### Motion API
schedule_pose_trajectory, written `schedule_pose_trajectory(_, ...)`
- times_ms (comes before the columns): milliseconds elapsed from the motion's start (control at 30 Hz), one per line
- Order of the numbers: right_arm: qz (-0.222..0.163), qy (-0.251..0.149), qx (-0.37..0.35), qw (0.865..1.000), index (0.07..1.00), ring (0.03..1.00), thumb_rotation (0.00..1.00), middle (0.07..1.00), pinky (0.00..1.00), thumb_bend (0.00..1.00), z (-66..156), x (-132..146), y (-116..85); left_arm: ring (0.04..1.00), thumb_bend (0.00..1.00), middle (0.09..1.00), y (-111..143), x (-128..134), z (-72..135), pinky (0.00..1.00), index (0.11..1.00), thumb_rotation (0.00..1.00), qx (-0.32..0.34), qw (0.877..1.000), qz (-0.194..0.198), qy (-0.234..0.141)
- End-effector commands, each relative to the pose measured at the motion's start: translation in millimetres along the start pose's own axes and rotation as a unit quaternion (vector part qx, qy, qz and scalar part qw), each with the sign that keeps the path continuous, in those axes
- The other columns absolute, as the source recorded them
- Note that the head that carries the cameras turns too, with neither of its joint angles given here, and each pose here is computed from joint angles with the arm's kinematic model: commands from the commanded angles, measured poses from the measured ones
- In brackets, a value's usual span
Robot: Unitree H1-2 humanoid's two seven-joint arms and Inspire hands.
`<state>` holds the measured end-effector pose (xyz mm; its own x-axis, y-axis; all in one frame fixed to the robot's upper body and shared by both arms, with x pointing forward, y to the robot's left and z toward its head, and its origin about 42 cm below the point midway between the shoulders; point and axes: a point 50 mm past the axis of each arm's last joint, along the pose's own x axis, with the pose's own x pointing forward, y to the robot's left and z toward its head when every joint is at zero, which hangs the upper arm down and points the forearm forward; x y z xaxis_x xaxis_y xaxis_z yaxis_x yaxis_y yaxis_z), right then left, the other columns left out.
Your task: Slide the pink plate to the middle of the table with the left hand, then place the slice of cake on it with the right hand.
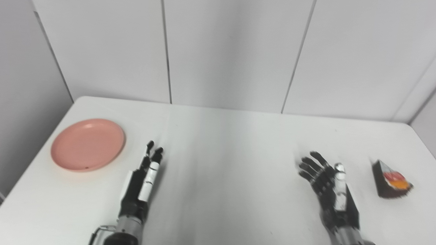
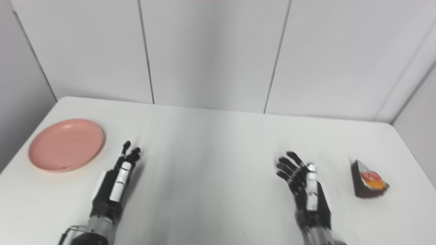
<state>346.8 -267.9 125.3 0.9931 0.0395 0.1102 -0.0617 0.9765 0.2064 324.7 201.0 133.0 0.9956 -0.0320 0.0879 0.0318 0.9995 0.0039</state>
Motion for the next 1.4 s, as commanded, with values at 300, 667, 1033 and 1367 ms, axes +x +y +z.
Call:
schedule_pose_trajectory(300, -0.024, 0.042, 0.010, 0.999, 0.820, 0.806, 1.00, 0.790, 0.83, 0.76, -19, -4, -14, 0.944, 0.49, 0.936, -27, 7, -22, 0.98, 1.000, 0.95, -0.001, 0.999, -0.032, 0.035)
schedule_pose_trajectory(667, -0.018, 0.045, 0.004, 0.999, 0.806, 0.787, 1.00, 0.777, 0.80, 0.74, -21, -3, -7, 0.953, 0.54, 0.949, -22, 7, -20, 0.99, 1.000, 0.91, -0.006, 1.000, -0.024, 0.017)
schedule_pose_trajectory(1033, -0.008, 0.034, -0.019, 0.999, 0.785, 0.757, 0.95, 0.755, 0.76, 0.78, -22, -9, 4, 0.900, 0.73, 0.895, 7, 33, 82, 0.92, 0.943, 0.87, 0.004, 0.984, 0.004, -0.176)
schedule_pose_trajectory(1367, -0.002, 0.028, -0.026, 0.999, 0.770, 0.764, 0.93, 0.765, 0.75, 0.70, -17, -14, 18, 0.852, 0.78, 0.850, 75, 86, 163, 0.86, 0.831, 0.88, 0.037, 0.965, 0.067, -0.250)
